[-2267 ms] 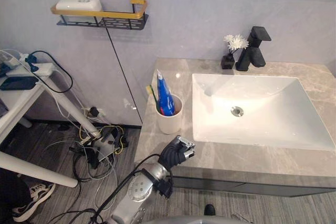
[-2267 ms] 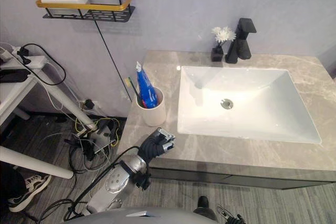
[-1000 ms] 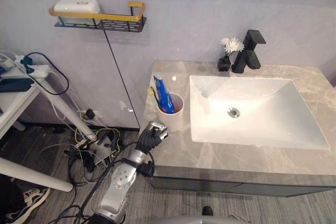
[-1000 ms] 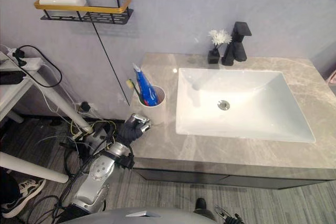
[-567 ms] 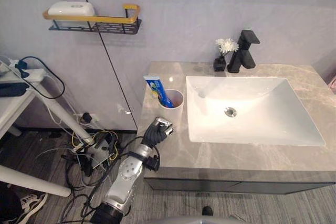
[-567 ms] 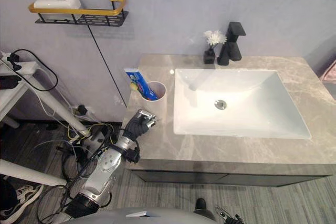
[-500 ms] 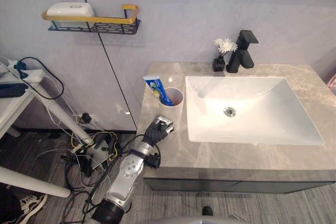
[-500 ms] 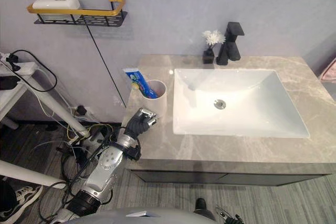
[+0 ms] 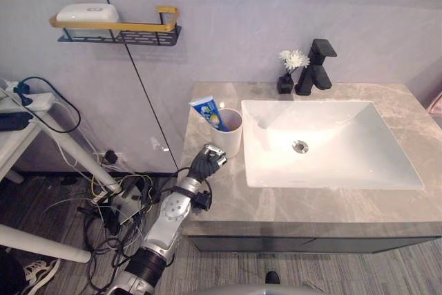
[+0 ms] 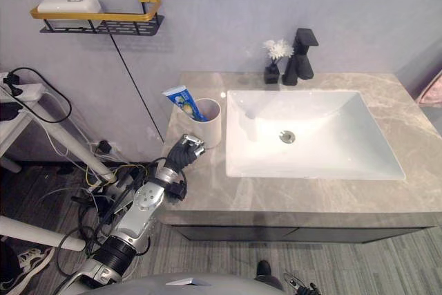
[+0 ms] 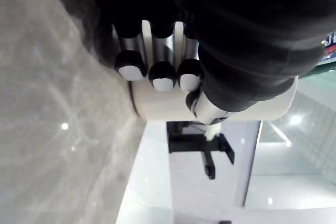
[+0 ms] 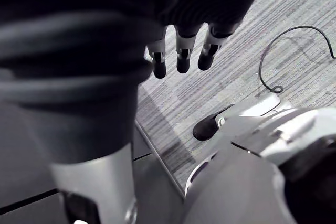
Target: Organize washtable
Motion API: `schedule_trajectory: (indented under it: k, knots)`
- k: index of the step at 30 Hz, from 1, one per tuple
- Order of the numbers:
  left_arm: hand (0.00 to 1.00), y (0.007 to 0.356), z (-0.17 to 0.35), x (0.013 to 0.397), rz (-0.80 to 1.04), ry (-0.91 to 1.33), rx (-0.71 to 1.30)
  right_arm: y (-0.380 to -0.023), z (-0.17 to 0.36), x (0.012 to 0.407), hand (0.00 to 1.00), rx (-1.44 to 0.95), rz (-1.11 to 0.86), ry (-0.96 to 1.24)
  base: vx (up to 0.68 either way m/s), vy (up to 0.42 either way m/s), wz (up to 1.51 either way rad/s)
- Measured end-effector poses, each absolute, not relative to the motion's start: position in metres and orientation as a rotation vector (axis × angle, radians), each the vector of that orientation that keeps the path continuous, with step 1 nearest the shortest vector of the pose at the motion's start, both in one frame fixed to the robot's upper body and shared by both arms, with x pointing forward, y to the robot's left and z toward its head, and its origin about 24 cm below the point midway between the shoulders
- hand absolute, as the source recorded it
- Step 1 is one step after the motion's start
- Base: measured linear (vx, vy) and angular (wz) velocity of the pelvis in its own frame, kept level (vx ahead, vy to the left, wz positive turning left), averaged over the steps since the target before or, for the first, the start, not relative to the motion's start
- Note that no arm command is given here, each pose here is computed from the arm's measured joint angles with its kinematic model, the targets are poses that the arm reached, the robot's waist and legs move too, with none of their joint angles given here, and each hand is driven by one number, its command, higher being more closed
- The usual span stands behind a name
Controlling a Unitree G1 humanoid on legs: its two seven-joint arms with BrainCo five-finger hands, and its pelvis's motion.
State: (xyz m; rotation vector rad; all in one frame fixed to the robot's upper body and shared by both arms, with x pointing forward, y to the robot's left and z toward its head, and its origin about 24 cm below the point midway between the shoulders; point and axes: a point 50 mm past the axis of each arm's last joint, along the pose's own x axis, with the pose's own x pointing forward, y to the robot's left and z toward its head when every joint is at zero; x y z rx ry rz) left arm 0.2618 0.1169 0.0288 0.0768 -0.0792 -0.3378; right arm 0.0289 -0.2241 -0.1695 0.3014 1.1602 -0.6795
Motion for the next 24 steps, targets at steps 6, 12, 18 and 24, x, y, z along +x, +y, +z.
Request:
schedule_trajectory:
  k: [6,12,18,24]
  knots:
    - [1.0,0.124,0.031,0.271,-0.274,-0.084,0.083,-0.224,-0.169,0.028,0.0,0.304,-0.682,1.16,0.0,0.002,-0.02]
    - [1.0,0.126,0.032,0.272,-0.271,-0.088,0.088,-0.224,-0.17,0.028,0.0,0.308,-0.678,1.158,0.0,0.0,0.0]
    - [1.0,0.127,0.03,0.262,-0.266,-0.081,0.063,-0.224,-0.17,0.027,0.0,0.311,-0.679,1.159,0.0,0.0,0.0]
    - [1.0,0.125,0.031,0.24,-0.298,-0.08,-0.019,-0.223,-0.17,0.026,0.0,0.309,-0.678,1.162,0.0,0.0,0.02]
